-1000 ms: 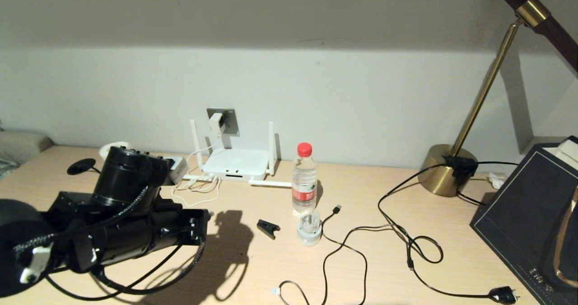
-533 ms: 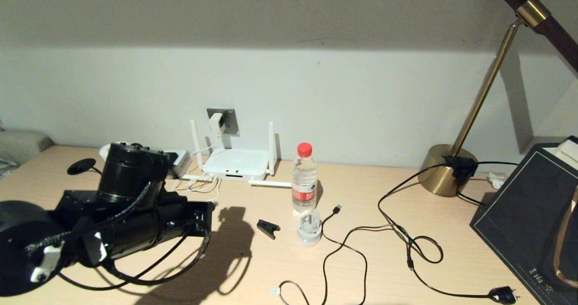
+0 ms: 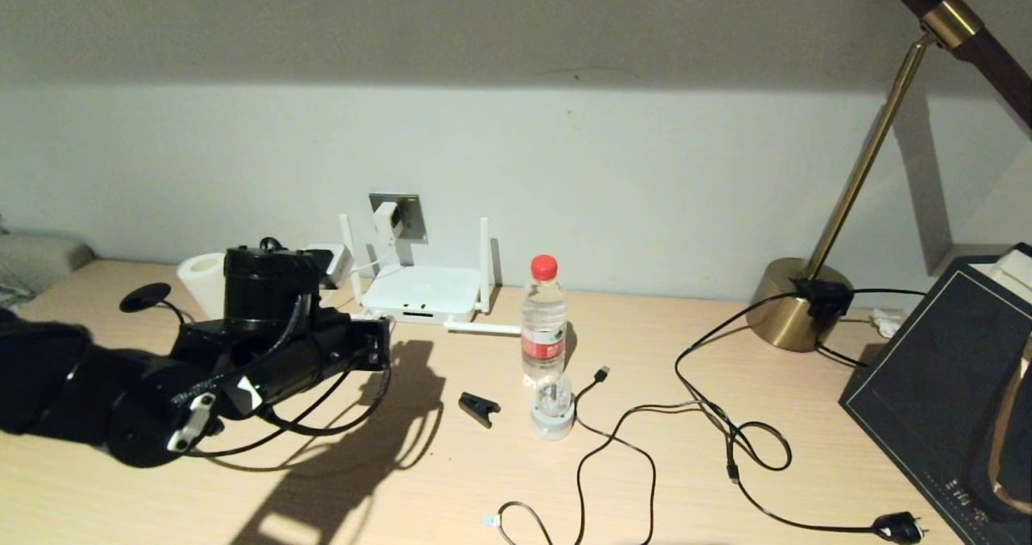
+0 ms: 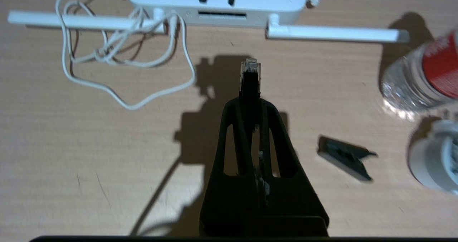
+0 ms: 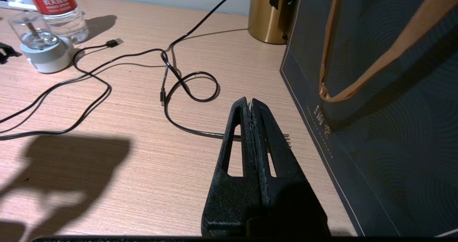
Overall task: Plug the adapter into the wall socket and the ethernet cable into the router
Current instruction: Hand it to the other hand
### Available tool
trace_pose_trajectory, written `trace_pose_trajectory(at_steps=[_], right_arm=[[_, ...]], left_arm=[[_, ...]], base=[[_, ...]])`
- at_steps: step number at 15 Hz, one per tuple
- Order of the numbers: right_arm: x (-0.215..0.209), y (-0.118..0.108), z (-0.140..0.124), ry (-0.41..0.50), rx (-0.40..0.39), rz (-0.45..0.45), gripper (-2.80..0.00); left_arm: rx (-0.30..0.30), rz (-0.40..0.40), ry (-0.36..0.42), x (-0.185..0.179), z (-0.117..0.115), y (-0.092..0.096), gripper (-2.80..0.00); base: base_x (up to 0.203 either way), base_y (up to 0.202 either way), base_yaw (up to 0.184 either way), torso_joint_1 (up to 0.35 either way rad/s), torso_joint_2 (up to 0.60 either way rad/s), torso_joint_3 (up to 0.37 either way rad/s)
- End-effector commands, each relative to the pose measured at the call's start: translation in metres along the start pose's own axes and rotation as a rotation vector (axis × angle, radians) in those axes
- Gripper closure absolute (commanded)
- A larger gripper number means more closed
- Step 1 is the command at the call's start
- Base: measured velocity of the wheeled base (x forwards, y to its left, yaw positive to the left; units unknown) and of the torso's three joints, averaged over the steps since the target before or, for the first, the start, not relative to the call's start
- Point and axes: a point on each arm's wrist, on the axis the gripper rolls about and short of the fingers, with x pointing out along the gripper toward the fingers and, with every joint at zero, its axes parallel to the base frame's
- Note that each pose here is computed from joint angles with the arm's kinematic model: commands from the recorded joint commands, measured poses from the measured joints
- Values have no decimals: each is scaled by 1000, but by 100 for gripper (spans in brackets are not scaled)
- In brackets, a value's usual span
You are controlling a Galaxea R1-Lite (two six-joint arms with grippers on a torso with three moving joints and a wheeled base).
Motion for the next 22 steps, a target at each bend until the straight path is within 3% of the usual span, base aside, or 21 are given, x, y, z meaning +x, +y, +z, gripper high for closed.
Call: trace_pose_trajectory(at_steps=[1, 5, 12, 22], right_arm=[[0, 0, 0, 2, -1, 2, 0], [0, 0, 0, 2, -1, 1, 0], [0, 0, 0, 2, -1, 1, 0], [0, 0, 0, 2, -1, 3, 0]], left_arm=[[14, 20, 13, 29, -13, 2, 0], [0, 49, -13, 51, -13, 11, 0], [-7, 33, -36, 85, -21, 11, 0], [1, 53, -34, 110, -29, 22, 0]], base=[[0, 0, 0, 0, 0, 0], [0, 0, 0, 0, 0, 0], [0, 0, 0, 0, 0, 0], [0, 0, 0, 0, 0, 0]])
